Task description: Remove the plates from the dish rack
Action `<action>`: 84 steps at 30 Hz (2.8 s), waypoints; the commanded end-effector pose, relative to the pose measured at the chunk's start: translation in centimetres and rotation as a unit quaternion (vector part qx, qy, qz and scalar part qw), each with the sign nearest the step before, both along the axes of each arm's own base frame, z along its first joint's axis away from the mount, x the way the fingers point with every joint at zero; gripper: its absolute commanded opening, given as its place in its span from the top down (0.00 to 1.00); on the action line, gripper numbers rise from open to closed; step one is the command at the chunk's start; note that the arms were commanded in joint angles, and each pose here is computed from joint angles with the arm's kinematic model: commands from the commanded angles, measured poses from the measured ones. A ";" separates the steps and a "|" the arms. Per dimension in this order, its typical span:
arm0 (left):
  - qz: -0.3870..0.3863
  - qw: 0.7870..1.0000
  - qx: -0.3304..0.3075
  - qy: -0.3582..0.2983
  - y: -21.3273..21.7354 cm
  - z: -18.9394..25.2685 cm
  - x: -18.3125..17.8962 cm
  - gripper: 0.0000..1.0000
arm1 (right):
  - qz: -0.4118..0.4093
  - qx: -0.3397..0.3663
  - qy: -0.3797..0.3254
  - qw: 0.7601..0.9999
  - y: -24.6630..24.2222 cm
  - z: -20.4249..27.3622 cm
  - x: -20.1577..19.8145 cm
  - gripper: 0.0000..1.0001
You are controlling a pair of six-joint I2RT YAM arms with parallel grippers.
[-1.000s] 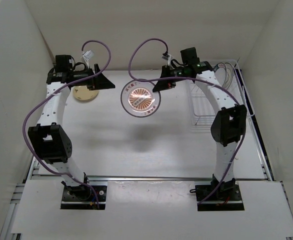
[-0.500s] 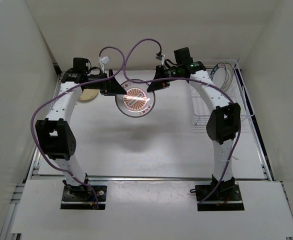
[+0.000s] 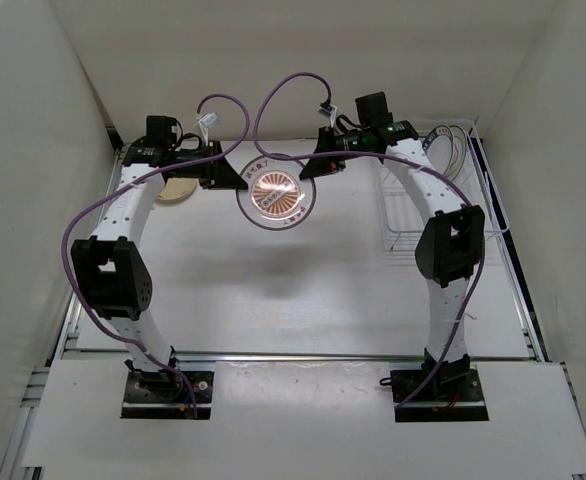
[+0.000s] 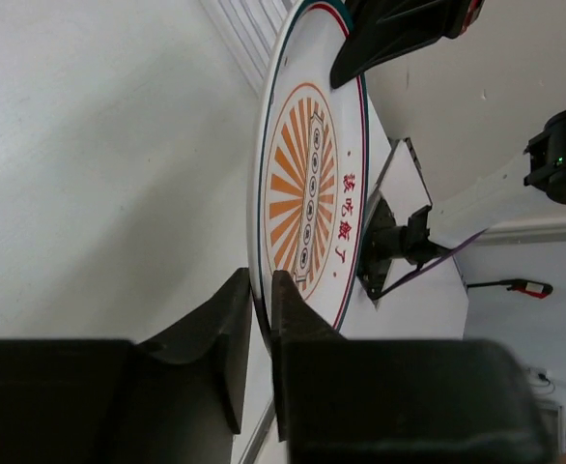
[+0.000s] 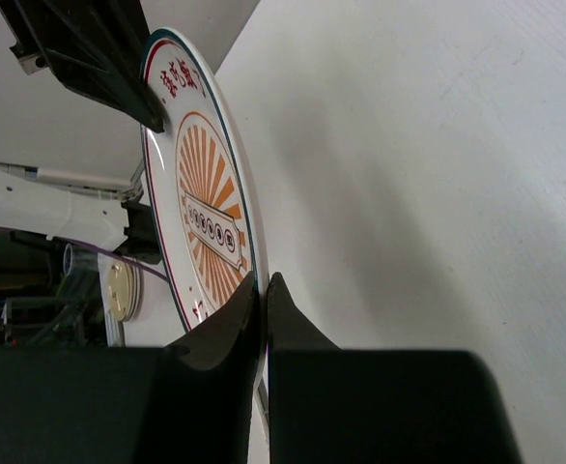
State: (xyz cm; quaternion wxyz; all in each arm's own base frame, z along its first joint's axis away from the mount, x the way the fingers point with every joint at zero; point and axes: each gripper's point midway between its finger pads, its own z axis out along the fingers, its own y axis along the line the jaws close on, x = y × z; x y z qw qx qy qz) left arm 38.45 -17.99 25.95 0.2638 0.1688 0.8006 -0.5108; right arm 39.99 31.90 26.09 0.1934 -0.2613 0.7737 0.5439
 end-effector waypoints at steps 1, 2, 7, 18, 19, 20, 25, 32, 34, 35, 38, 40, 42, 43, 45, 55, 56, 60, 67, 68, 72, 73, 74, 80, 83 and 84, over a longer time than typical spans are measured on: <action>-0.003 1.000 0.001 -0.011 -0.1 0.2 0.0 0.79 | 0.011 0.035 -0.049 0.998 -0.6 3.6 0.1 1.00; -0.003 1.000 0.001 -0.011 -0.1 0.2 0.0 0.82 | 0.008 0.032 -0.050 0.998 -0.6 3.5 0.3 1.00; -0.003 1.000 0.003 -0.007 -0.4 0.1 -0.1 0.90 | 0.012 0.035 -0.049 0.998 -0.6 3.6 0.1 1.00; 0.020 1.000 0.022 -0.006 -0.4 -0.2 1.1 0.90 | 0.000 0.026 -0.049 0.998 -1.2 3.5 0.3 0.67; 0.020 1.000 0.021 -0.011 -0.4 -0.1 1.3 0.90 | -0.012 0.014 -0.057 0.998 -1.3 3.2 0.9 0.49; 0.022 1.000 0.019 -0.005 -0.4 0.0 1.3 0.90 | -0.018 0.008 -0.058 0.998 -1.5 3.3 0.8 0.42; 0.054 0.998 0.026 -0.018 -0.2 1.2 3.0 0.90 | -0.055 -0.033 -0.066 0.996 -3.9 2.0 1.6 0.20; 0.133 0.989 0.057 -0.013 1.3 0.7 6.4 0.90 | -0.110 -0.082 -0.085 0.987 -8.8 1.4 2.0 0.15; 0.161 0.984 0.070 0.003 1.8 -0.3 7.4 0.90 | -0.122 -0.092 -0.089 0.984 -9.9 1.5 1.6 0.15; 0.173 0.982 0.075 0.007 2.0 -0.8 8.2 0.90 | -0.131 -0.099 -0.095 0.982 -10.7 1.5 1.9 0.15; 0.214 0.973 0.087 0.016 2.8 -1.3 10.0 0.90 | -0.157 -0.119 -0.102 0.975 -12.5 1.6 1.7 0.15; 0.231 0.969 0.080 0.030 3.7 -2.0 11.5 0.90 | -0.165 -0.128 -0.118 0.971 -13.5 2.3 1.2 0.15; 0.235 0.968 0.075 0.048 4.0 -3.4 12.5 0.90 | -0.181 -0.145 -0.128 0.964 -14.6 2.6 0.7 0.15; 0.240 0.967 0.066 0.054 4.4 -3.3 13.0 0.90 | -0.186 -0.153 -0.132 0.961 -15.2 2.7 0.5 0.15; 0.244 0.965 0.069 0.065 4.8 -5.0 14.1 0.90 | -0.200 -0.164 -0.144 0.955 -16.2 3.2 -0.3 0.15; 0.221 0.969 0.046 0.100 3.3 -10.9 18.4 0.90 | -0.233 -0.242 -0.157 0.929 -20.6 2.0 -4.7 0.13; 0.214 0.971 0.041 0.101 2.6 -11.1 18.5 0.90 | -0.233 -0.256 -0.152 0.926 -21.1 1.3 -4.9 0.13; 0.212 0.969 0.039 0.117 1.9 -13.3 19.2 0.90 | -0.232 -0.272 -0.154 0.921 -21.6 1.0 -5.7 0.12; 0.203 0.968 0.052 0.137 0.9 -16.6 19.1 0.90 | -0.229 -0.280 -0.150 0.920 -21.8 0.5 -6.1 0.12; 0.206 0.967 0.059 0.136 1.0 -17.2 19.2 0.90 | -0.229 -0.280 -0.150 0.920 -21.8 0.5 -6.1 0.12; 0.229 0.961 0.087 0.129 1.5 -18.4 19.6 0.90 | -0.229 -0.280 -0.150 0.920 -21.8 0.5 -6.1 0.12; 0.233 0.960 0.095 0.123 1.7 -18.6 19.8 0.84 | -0.227 -0.281 -0.146 0.921 -21.8 0.1 -6.2 0.12; 0.240 0.958 0.100 0.122 2.0 -18.7 20.0 0.78 | -0.229 -0.280 -0.150 0.920 -21.9 0.4 -6.4 0.12; 0.281 0.941 0.160 0.103 3.6 -19.6 20.4 0.34 | -0.229 -0.280 -0.150 0.920 -21.9 0.4 -6.6 0.12; 0.296 0.933 0.186 0.087 4.2 -19.0 20.5 0.22 | -0.230 -0.279 -0.154 0.920 -21.9 0.7 -6.8 0.12; 0.300 0.929 0.198 0.086 4.6 -19.3 20.5 0.20 | -0.231 -0.277 -0.158 0.919 -21.9 0.8 -6.6 0.12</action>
